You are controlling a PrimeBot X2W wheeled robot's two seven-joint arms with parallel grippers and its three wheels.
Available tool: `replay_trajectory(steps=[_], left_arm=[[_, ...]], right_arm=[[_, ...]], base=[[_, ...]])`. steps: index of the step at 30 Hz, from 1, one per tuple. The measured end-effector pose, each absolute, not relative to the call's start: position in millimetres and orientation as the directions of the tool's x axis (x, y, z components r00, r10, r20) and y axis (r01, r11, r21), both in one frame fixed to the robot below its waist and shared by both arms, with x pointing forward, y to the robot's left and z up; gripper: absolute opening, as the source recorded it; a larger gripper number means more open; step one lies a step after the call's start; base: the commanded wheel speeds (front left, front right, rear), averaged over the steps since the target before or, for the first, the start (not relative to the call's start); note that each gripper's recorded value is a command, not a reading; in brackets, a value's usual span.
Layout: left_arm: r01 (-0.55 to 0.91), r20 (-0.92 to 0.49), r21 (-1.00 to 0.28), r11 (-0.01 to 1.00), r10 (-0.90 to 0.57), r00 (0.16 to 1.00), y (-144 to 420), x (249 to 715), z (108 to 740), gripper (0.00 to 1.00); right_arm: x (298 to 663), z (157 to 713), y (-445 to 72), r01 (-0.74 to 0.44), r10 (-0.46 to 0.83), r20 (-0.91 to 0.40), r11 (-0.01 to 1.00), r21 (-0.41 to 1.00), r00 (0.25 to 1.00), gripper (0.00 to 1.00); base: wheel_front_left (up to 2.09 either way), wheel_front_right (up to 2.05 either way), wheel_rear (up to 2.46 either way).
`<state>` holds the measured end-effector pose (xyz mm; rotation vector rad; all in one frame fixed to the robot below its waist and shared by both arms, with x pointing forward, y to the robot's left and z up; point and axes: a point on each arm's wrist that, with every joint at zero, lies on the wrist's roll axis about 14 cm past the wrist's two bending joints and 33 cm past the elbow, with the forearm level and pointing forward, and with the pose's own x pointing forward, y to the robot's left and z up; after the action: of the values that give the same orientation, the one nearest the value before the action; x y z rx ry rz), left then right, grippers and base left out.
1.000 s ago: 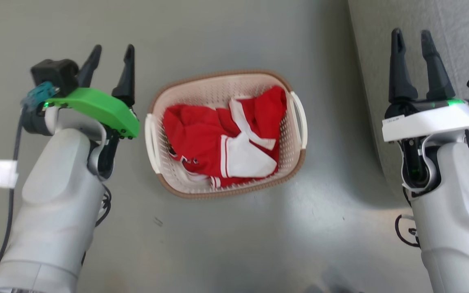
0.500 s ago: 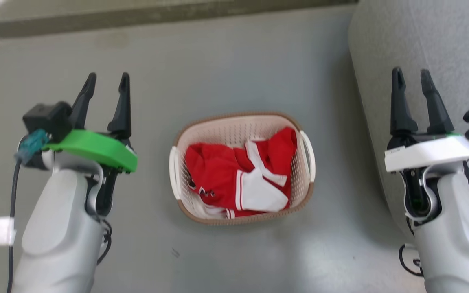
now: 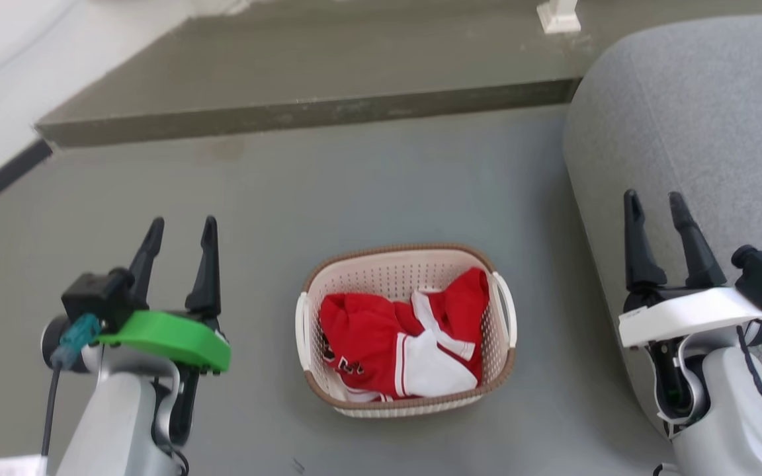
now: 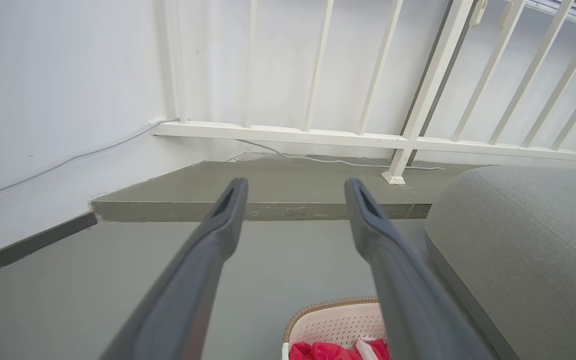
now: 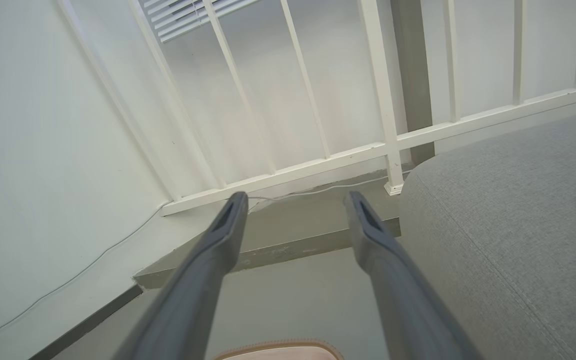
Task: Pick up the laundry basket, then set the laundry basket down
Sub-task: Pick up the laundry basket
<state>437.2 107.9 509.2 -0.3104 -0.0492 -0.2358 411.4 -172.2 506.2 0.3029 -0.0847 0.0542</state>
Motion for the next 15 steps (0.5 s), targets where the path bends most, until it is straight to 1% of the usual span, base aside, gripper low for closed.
replay_trajectory(steps=[7, 15], left_arm=[[0.189, 0.086, -0.304, 0.934, -0.171, 0.982, 121.2, 418.5, 510.7, 1.00], [0.197, 0.096, -0.292, 0.936, -0.176, 0.980, 118.2, 409.9, 512.3, 1.00]], right_arm=[[404.5, 518.7, -164.3, -0.100, 0.069, 0.124, 0.960, 0.262, 0.990, 1.00], [395.4, 509.3, -166.5, -0.086, 0.063, 0.096, 0.962, 0.261, 0.993, 1.00]], base=[[0.00, 0.00, 0.00], [0.00, 0.00, 0.00]])
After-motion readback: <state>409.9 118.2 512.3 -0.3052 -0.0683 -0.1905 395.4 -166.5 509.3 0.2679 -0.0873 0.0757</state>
